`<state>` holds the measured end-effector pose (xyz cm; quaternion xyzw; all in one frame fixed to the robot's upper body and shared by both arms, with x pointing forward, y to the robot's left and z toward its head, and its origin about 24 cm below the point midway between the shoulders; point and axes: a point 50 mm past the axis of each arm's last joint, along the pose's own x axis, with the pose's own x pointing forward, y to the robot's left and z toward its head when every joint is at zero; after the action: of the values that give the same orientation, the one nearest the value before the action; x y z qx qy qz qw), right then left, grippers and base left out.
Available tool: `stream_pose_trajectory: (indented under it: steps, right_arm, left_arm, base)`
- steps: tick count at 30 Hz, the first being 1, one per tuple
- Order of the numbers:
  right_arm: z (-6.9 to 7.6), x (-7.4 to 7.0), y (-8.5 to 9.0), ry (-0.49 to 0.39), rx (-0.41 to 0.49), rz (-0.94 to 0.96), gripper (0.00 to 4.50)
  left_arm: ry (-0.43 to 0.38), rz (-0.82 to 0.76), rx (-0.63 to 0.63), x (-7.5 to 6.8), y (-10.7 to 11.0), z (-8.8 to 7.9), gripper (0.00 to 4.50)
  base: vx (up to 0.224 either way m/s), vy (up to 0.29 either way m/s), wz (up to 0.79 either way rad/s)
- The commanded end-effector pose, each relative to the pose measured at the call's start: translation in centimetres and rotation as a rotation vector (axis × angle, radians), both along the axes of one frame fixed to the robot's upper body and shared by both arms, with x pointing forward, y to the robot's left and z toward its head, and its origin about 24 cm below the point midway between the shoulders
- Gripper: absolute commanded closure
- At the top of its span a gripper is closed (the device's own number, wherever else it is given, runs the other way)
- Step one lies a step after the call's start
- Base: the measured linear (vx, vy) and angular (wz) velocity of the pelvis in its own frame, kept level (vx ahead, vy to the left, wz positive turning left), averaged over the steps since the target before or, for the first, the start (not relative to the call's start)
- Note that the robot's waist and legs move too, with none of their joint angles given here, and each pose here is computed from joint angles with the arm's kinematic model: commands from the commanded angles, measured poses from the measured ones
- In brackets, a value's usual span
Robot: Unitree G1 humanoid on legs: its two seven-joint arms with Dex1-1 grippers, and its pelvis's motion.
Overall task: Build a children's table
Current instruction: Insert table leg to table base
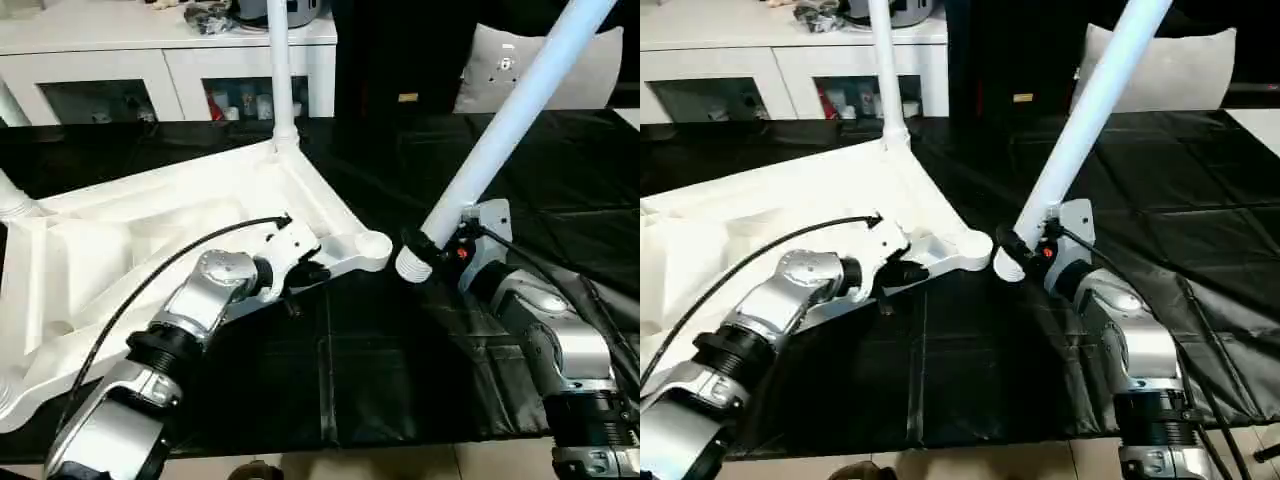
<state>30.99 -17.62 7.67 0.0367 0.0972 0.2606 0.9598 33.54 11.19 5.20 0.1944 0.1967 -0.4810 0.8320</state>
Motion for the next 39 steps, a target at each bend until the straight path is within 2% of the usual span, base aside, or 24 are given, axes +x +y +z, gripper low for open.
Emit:
stream_pose_trajectory:
  steps: [1, 4, 11, 16, 20, 26, 30, 39]
  right_arm:
    - [0.4, -0.1, 0.1, -0.018, -0.017, 0.018, 2.62]
    - [0.7, -0.1, 0.3, -0.03, -0.018, 0.041, 2.62]
    - [1.9, -0.3, 0.6, -0.046, -0.007, 0.142, 2.62]
    - [2.2, -1.2, 1.9, 0.022, -0.04, 0.317, 2.62]
    - [2.6, -1.3, 2.3, 0.037, -0.043, 0.37, 2.62]
    - [2.6, -1.0, 2.5, 0.062, -0.09, 0.425, 2.62]
    - [2.5, -0.5, 2.5, 0.068, -0.088, 0.422, 2.62]
    - [1.4, -0.1, 3.1, 0.136, -0.124, 0.489, 2.62]
  left_arm:
    - [0.054, -0.071, 0.095, -1.0, 0.5, -1.6, 4.5]
    - [0.06, -0.136, 0.132, -1.5, 0.7, -1.9, 4.5]
    - [0.035, -0.286, 0.12, -2.7, 0.8, -1.9, 4.5]
    - [0.048, -0.302, 0.097, -3.0, 0.7, -1.9, 4.5]
    - [0.052, -0.312, 0.092, -3.1, 0.8, -1.9, 4.5]
    - [0.063, -0.335, 0.091, -3.3, 1.0, -1.8, 4.5]
    - [0.067, -0.372, 0.109, -3.7, 1.0, -1.8, 4.5]
    - [0.052, -0.429, 0.103, -4.2, 0.1, -1.6, 4.5]
  base:
    - [0.0, 0.0, 0.0]
    - [0.0, 0.0, 0.0]
    - [0.0, 0.0, 0.0]
    - [0.0, 0.0, 0.0]
    - [0.0, 0.0, 0.0]
    - [0.0, 0.0, 0.0]
    - [0.0, 0.0, 0.0]
    - [0.0, 0.0, 0.0]
